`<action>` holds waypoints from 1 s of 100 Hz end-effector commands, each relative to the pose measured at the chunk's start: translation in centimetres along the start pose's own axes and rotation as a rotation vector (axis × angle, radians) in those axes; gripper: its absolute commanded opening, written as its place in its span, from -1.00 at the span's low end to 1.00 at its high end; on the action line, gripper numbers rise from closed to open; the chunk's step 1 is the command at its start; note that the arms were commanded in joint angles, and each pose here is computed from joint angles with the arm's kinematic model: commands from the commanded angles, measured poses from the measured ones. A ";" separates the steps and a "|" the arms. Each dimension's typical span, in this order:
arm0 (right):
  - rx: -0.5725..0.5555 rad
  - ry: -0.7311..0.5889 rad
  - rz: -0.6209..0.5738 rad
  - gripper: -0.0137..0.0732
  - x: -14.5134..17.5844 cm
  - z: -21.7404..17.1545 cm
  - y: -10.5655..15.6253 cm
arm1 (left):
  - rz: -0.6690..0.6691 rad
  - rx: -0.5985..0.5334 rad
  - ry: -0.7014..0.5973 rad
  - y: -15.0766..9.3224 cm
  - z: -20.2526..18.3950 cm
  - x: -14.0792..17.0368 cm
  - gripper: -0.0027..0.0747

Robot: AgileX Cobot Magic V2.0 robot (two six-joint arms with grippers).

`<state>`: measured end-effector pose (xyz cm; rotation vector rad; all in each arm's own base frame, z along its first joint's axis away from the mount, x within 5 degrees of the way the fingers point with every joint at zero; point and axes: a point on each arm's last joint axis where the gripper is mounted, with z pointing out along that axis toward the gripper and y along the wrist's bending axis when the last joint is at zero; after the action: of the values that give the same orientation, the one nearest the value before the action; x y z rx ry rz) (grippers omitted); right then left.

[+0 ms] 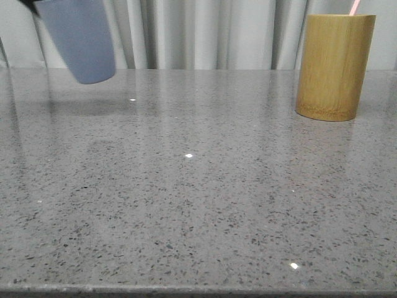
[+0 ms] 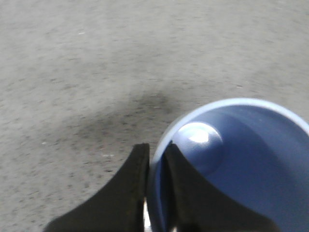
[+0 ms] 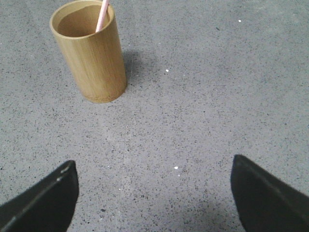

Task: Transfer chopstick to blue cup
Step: 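Carry the blue cup toward the table center and set it down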

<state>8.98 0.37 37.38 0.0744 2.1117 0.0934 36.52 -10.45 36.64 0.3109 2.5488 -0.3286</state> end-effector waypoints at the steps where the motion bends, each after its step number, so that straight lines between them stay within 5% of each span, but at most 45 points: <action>1: -0.006 -0.104 -0.003 0.78 -1.6 -0.5 0.1 | 0.053 0.053 -0.108 -2.6 -3.2 -1.0 -0.98; 42: -0.006 -0.112 -0.003 0.78 -1.6 -0.5 0.1 | 0.188 0.146 -0.075 -9.0 -0.1 -0.9 -0.98; 100: -0.006 -0.112 -0.003 0.78 -1.6 -0.5 0.1 | 0.226 0.115 0.014 -9.6 2.7 -0.3 -0.98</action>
<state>9.05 0.37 37.49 0.0741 2.0976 0.0940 36.04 -20.41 33.38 0.6526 2.5798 -0.3593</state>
